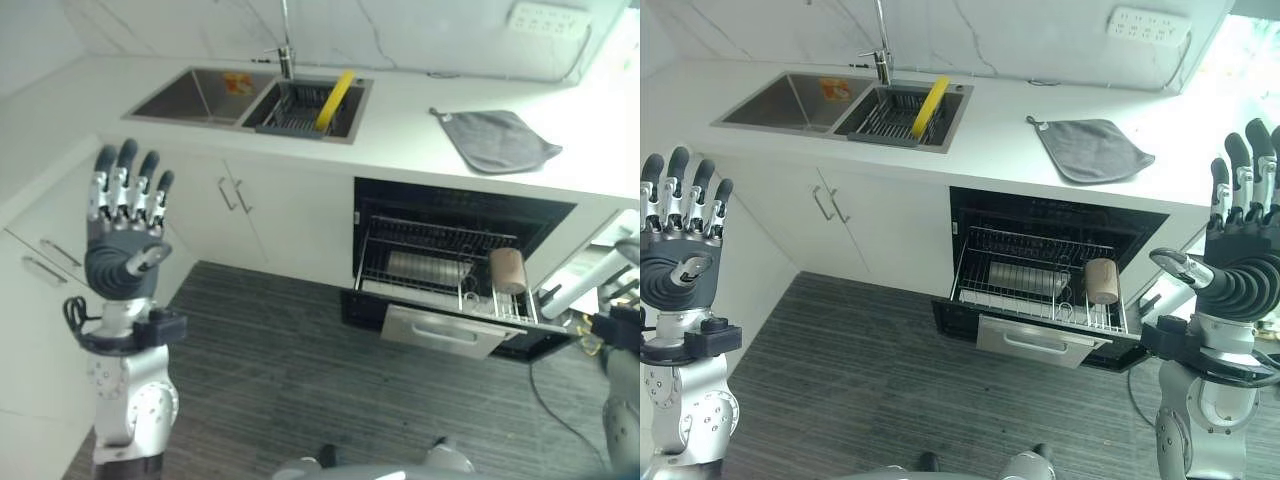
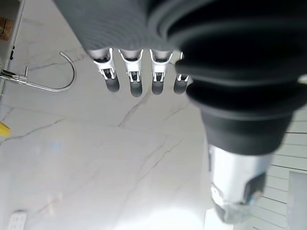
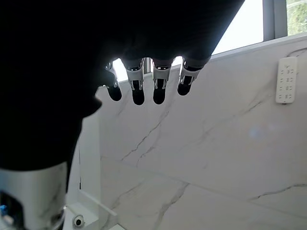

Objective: Place the dishes in the dishwasher.

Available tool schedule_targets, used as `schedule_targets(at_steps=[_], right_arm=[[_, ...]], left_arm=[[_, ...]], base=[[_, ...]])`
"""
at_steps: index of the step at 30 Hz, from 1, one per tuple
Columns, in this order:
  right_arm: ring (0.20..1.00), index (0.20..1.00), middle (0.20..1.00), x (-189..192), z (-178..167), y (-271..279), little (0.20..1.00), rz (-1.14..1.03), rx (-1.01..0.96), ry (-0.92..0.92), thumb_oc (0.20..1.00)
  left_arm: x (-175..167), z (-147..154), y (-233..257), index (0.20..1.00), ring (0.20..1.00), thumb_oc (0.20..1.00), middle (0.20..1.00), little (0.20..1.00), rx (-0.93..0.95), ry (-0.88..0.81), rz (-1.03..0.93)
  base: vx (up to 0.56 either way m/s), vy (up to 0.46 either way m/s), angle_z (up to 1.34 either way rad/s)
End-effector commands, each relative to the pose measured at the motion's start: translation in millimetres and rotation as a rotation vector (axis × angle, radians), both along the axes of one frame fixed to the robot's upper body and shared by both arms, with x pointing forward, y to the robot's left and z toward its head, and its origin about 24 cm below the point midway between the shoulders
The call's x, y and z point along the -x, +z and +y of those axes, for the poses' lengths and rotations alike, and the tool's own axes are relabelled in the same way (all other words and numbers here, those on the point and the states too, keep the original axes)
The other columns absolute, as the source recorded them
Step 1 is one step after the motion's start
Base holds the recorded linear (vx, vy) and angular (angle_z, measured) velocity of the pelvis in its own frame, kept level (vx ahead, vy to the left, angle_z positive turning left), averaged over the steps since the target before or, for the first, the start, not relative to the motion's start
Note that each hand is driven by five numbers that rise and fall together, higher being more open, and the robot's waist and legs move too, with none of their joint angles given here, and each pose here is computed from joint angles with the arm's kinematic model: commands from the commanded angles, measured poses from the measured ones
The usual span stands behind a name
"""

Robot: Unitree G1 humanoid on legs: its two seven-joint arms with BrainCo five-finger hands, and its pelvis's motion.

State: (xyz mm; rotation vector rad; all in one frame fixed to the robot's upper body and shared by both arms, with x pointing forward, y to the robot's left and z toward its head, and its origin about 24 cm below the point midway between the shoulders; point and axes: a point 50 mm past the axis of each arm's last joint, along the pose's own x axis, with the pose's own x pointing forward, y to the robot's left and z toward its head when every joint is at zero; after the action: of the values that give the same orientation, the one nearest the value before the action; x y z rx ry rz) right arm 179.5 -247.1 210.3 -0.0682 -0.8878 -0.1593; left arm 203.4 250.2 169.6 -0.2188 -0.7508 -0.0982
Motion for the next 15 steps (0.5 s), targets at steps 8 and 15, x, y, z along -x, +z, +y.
schedule_targets(at_steps=[8, 15], right_arm=[[1.0, 1.0, 1.0, 5.5, -14.1, 7.7, 1.0, -0.075, -0.026, -0.045, 1.0], [1.0, 1.0, 1.0, 3.4, -15.3, 14.2, 1.0, -0.073, 0.004, -0.059, 1.0]], left_arm=[[3.6, -8.8, 22.7, 1.0, 1.0, 1.0, 1.0, 1.0, -0.086, -0.069, -0.124], [8.4, -14.5, 20.7, 1.0, 1.0, 1.0, 1.0, 1.0, -0.05, -0.102, -0.111]], base=[[0.02, -0.012, 0.23], [0.0, 0.007, 0.12]])
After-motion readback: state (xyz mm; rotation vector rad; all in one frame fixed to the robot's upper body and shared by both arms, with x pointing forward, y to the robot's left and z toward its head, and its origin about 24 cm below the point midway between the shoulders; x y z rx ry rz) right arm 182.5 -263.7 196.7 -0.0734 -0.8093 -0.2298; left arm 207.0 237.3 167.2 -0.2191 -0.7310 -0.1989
